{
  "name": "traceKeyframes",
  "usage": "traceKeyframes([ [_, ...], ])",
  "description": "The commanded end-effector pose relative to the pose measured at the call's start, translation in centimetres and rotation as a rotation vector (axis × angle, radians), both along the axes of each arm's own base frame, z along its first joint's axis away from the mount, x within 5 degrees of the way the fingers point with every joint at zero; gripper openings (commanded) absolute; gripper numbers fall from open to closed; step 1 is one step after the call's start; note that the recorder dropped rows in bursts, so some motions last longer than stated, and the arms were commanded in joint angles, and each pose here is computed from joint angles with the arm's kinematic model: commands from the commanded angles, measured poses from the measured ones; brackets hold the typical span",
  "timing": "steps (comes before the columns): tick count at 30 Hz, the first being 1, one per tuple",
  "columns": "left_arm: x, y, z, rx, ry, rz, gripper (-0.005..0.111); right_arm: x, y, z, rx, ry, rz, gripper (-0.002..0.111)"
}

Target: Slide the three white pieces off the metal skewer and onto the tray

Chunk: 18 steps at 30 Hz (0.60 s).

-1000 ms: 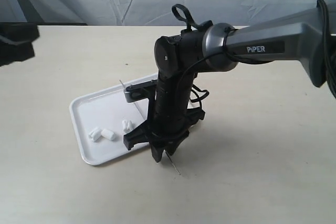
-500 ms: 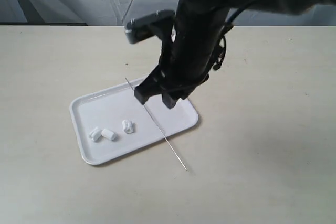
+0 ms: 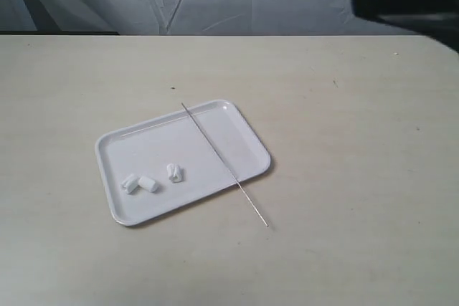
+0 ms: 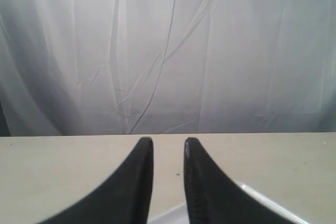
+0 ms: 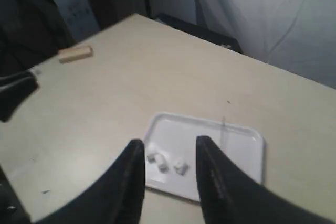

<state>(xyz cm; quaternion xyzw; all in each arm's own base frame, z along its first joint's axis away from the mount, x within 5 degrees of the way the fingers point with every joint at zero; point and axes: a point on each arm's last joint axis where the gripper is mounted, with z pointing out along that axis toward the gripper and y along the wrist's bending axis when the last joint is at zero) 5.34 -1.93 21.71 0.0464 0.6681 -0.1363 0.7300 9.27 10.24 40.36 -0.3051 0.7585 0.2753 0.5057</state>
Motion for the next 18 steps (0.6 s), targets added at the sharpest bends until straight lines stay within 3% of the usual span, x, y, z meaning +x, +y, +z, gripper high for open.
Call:
traceKeyframes([
  [1, 0.0, -0.1, -0.3, 0.000, 0.003, -0.010, 0.021, -5.1, -3.4, -4.7, 0.252, -0.120, 0.096, 0.032],
  [6, -0.1, -0.2, -0.3, 0.038, -0.002, -0.026, 0.021, -6.8, -5.3, -10.5, 0.470, -0.118, 0.058, 0.032],
  [9, -0.2, -0.7, -0.4, 0.077, -0.008, -0.079, 0.021, -6.5, -5.1, -13.4, 0.431, -0.077, 0.045, 0.032],
  [10, -0.3, -0.8, -0.5, 0.121, -0.011, -0.087, 0.021, -6.4, -5.1, -13.7, 0.419, -0.077, 0.045, 0.032],
  [11, -0.3, -1.1, -0.8, 0.250, -0.017, -0.114, 0.021, -6.3, -5.0, -14.5, 0.388, -0.089, 0.040, 0.032],
  [12, -0.5, -1.4, -0.9, 0.272, -0.016, -0.145, 0.021, -6.2, -5.0, -14.9, 0.371, -0.093, 0.041, 0.032],
  [18, -0.8, -2.1, -1.1, 0.279, -0.013, -0.230, 0.021, -5.7, -4.7, -19.0, 0.272, -0.033, 0.016, 0.032],
])
